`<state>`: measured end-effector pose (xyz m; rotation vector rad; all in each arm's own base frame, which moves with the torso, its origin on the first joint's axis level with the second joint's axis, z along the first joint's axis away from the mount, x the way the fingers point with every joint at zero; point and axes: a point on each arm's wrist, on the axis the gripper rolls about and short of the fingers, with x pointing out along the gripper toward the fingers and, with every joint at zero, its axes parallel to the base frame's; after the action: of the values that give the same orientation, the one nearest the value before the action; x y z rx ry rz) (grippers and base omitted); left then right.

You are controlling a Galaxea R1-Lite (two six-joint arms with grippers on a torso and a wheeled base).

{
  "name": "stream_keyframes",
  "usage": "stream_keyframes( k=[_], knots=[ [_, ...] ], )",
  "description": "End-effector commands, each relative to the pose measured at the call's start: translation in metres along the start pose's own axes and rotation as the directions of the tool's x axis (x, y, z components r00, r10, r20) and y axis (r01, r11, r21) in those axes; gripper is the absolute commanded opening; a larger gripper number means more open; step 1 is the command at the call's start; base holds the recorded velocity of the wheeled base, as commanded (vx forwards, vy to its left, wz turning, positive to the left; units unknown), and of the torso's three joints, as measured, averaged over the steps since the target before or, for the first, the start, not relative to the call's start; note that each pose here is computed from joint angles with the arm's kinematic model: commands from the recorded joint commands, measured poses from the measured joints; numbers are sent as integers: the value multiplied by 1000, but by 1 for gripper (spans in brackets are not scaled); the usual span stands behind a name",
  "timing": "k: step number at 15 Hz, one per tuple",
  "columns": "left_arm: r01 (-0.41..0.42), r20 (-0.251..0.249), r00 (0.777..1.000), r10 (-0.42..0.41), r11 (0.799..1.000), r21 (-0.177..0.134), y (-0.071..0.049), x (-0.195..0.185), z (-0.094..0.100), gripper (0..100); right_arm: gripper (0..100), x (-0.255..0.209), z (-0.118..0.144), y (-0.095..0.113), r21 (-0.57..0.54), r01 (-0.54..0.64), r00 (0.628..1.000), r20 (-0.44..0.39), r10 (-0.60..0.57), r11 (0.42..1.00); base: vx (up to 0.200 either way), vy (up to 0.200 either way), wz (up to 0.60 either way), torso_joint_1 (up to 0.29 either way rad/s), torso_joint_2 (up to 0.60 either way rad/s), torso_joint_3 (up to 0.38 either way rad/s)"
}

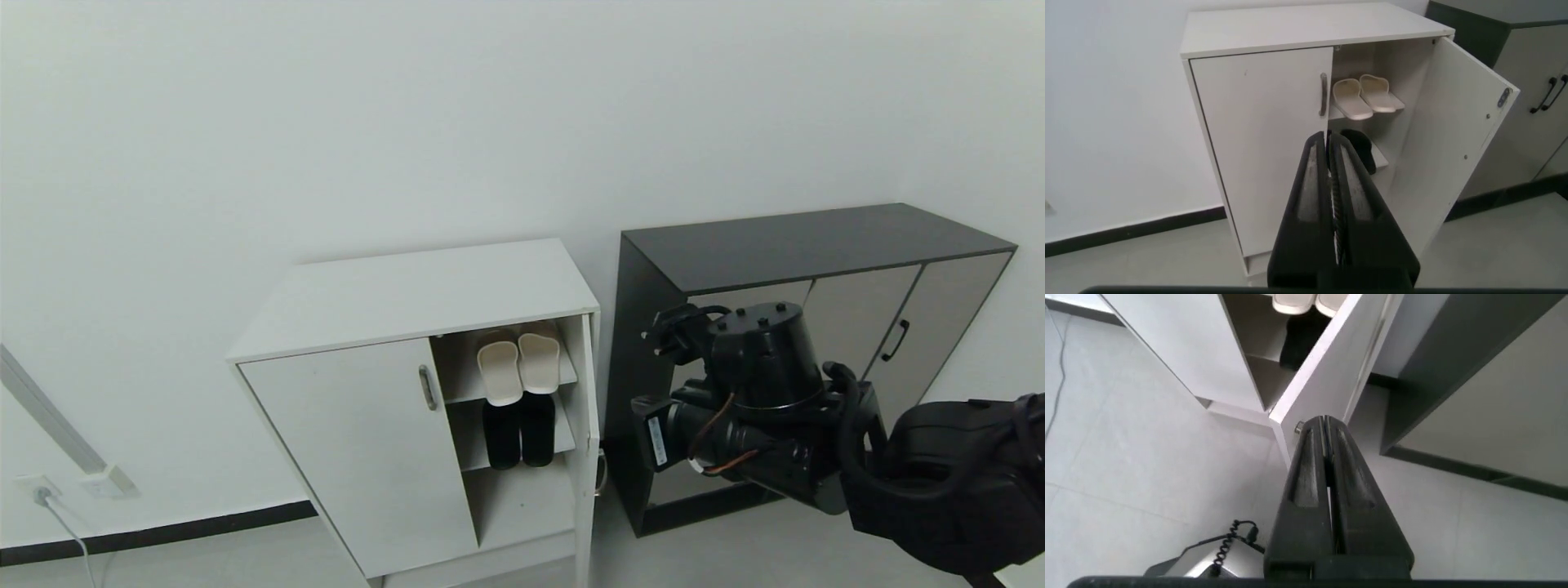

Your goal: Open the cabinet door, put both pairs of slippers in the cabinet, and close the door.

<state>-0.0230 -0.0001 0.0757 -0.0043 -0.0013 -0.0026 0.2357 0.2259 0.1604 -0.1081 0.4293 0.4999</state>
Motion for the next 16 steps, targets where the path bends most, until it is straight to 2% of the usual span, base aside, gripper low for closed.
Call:
stream_keyframes(
  k=[1,5,7,12,16],
  knots=[
    [1,-1,1000,-1,1000,0,0,0,0,0,0,-2,2,0,2,-3,1000,10,3,1000,0,0,600,2,-2,-2],
    [-1,-1,1000,1,1000,0,0,0,0,0,0,-2,-3,-2,-5,1,1000,-5,-1,1000,0,0,600,0,2,1],
    [1,-1,1000,-1,1000,0,0,0,0,0,0,0,-6,-8,-17,19,1000,-17,-19,1000,0,0,0,0,0,0],
    [-1,-1,1000,1,1000,0,0,0,0,0,0,14,-13,-42,-11,126,990,-62,-126,992,0,0,0,0,0,0],
    [-1,-1,1000,1,1000,0,0,0,0,0,0,36,-37,-64,-43,208,965,-154,-212,977,0,0,0,0,0,0]
  ],
)
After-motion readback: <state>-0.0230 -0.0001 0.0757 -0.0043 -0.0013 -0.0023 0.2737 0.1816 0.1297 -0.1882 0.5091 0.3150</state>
